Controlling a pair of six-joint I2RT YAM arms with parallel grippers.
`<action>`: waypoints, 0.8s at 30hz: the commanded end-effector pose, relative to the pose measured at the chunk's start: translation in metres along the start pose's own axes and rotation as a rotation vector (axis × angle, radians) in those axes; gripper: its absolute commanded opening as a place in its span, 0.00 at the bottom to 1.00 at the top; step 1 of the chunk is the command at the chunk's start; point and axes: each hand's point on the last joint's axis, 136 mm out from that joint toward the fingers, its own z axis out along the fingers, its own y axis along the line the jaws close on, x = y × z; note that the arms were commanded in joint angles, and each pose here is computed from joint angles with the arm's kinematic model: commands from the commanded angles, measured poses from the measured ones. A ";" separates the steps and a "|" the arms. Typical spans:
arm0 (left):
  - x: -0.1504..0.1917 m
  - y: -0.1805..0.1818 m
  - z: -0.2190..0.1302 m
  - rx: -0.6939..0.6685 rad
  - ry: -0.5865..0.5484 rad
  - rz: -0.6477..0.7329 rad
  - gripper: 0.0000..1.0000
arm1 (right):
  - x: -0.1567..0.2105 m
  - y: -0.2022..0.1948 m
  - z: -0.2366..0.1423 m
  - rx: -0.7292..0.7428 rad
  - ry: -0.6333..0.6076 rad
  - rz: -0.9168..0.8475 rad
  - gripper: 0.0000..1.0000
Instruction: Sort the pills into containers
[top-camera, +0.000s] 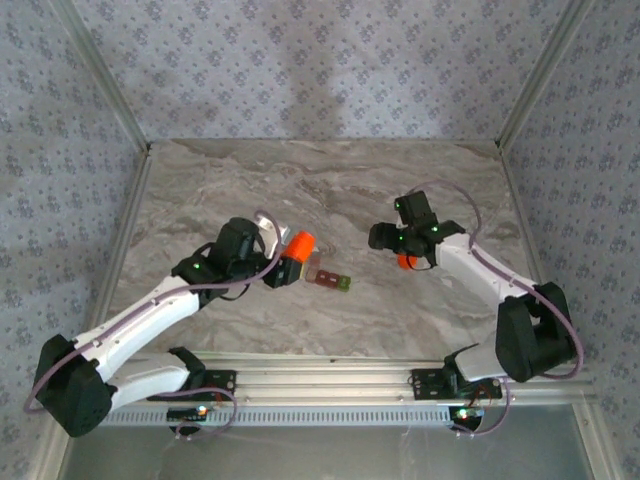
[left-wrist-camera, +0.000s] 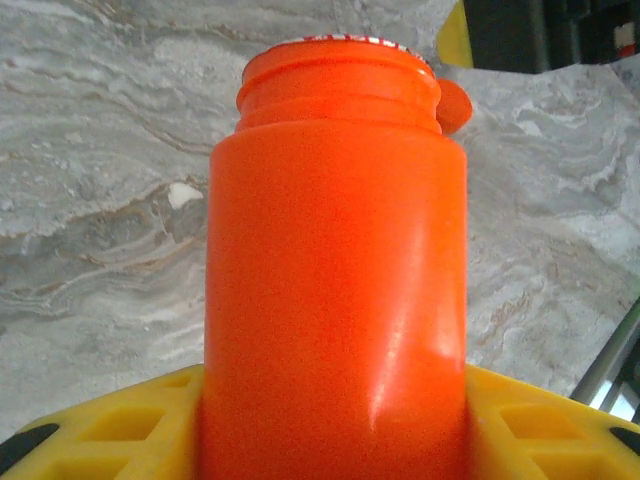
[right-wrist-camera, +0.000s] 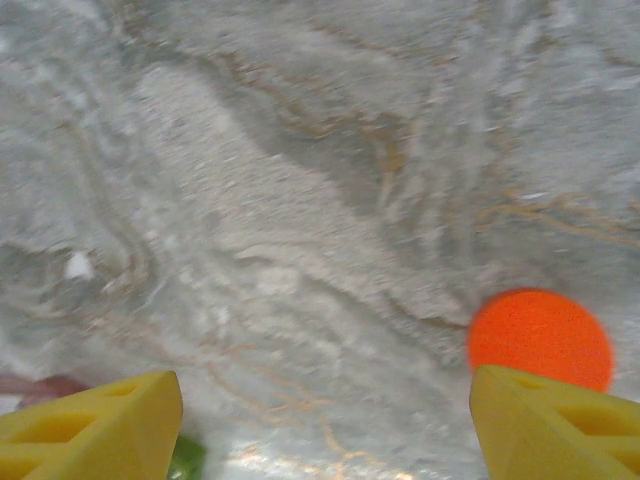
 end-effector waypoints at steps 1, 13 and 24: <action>0.008 -0.003 -0.003 0.010 -0.009 -0.013 0.00 | 0.008 0.030 -0.009 -0.114 0.019 -0.055 0.78; 0.037 0.005 0.011 0.008 0.022 -0.046 0.00 | 0.071 0.057 0.015 -0.144 0.143 -0.152 0.78; 0.048 0.007 0.025 0.016 0.076 -0.044 0.00 | 0.095 0.050 0.043 -0.110 0.197 -0.133 0.77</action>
